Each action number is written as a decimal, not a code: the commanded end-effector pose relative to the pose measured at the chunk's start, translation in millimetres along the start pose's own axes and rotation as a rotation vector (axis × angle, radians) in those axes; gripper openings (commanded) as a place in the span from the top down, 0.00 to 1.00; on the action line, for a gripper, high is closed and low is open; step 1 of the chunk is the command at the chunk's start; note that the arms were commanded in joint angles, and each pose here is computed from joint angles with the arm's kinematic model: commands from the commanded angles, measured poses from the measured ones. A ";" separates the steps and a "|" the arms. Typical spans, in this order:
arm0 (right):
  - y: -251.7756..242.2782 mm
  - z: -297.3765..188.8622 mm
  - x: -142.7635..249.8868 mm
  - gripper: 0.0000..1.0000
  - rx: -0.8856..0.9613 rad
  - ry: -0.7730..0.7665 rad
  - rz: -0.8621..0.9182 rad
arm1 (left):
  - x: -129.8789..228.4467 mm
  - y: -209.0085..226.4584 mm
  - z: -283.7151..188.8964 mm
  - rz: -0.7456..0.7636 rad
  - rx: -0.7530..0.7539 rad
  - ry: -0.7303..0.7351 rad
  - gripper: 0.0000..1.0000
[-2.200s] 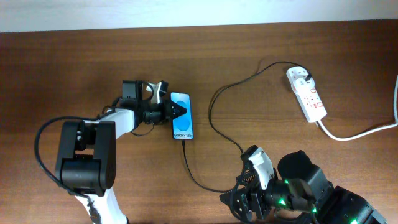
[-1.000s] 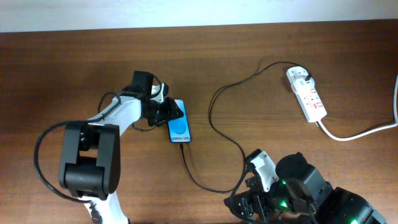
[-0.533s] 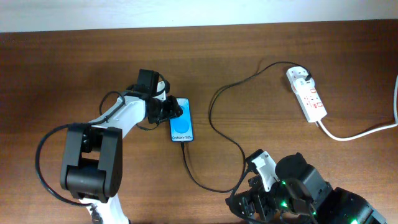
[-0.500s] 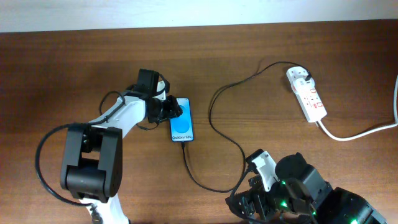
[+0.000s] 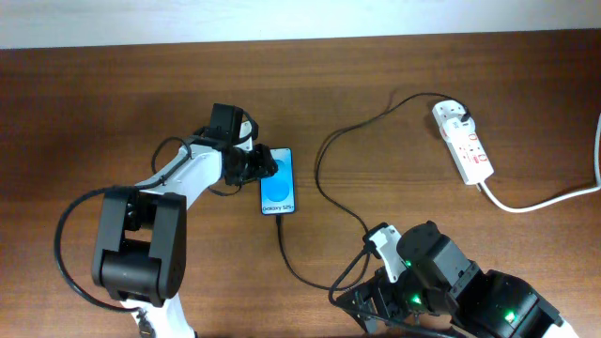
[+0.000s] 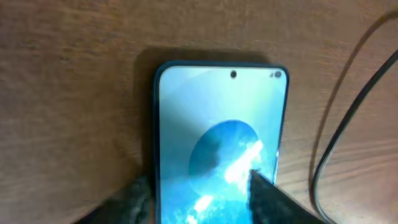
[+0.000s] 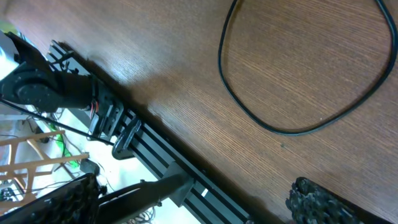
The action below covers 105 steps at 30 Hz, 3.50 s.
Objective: Plug charger to phone and switch on socket
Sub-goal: 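Open the left gripper and retract it from the phone, then reach the right gripper to the power strip and press the switch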
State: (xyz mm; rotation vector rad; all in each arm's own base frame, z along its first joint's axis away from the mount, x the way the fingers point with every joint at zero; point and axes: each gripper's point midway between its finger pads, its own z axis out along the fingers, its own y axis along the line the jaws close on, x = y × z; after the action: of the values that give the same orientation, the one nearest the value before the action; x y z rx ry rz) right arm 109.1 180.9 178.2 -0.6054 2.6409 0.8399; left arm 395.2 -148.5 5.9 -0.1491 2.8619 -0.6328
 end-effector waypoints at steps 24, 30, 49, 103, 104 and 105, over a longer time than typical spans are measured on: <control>-64.0 -14.9 1.5 0.00 0.354 -0.115 0.436 | 109.2 -41.8 -311.0 0.230 -0.334 -0.366 0.06; -51.9 -13.6 -26.8 0.80 0.272 -0.226 0.486 | 155.8 -7.2 -364.0 0.193 -0.299 -0.574 0.01; -136.5 -134.2 -100.7 0.96 0.631 -0.286 0.914 | 180.1 32.1 -367.7 0.185 -0.461 -0.516 0.01; -460.1 -13.9 -149.8 0.96 0.550 -0.144 1.494 | 176.8 29.2 -368.6 0.184 -0.450 -0.532 0.01; -462.1 -8.1 -146.2 0.96 0.551 -0.128 1.500 | 176.8 29.2 -368.6 0.184 -0.450 -0.532 0.01; -462.4 -3.2 -144.6 0.96 0.548 -0.115 1.502 | 176.8 29.2 -368.6 0.183 -0.450 -0.532 0.01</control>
State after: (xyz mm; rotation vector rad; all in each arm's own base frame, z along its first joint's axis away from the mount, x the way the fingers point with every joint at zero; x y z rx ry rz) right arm 453.9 -121.4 40.0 1.6149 2.6174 0.3062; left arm 138.8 0.5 287.3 -0.0827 2.4183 0.0849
